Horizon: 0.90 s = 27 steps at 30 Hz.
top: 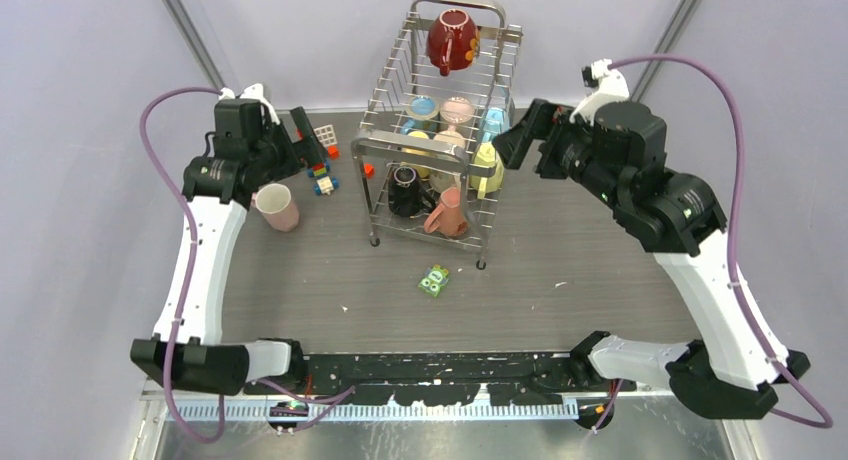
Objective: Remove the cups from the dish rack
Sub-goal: Unload the cup from the dish rack.
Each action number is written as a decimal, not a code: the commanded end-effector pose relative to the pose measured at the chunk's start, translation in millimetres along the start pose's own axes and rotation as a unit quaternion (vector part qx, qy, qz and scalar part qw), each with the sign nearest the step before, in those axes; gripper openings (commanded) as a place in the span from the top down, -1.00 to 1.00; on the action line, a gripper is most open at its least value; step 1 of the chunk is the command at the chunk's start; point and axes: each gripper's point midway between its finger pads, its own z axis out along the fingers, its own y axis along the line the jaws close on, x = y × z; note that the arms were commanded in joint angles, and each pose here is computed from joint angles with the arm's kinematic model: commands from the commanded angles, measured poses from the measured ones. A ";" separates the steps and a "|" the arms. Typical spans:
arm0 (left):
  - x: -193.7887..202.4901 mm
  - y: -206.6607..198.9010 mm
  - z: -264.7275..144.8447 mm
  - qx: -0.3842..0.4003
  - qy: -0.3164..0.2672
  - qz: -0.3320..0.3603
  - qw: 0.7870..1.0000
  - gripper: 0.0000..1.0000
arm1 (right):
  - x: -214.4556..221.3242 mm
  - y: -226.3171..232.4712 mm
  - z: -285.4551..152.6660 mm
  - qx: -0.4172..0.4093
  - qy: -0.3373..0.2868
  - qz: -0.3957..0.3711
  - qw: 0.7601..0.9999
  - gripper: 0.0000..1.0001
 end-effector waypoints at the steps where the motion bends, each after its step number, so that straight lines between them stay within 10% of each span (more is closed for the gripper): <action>1: -9.0 -34.8 -38.6 0.073 -0.033 0.004 0.997 -0.99 | -46.7 13.2 12.6 0.006 -0.063 -0.009 0.998 -1.00; 27: 9.5 -71.7 -133.1 0.198 -0.063 0.038 0.977 -0.99 | -127.3 55.0 188.5 0.050 -0.160 -0.112 0.979 -0.96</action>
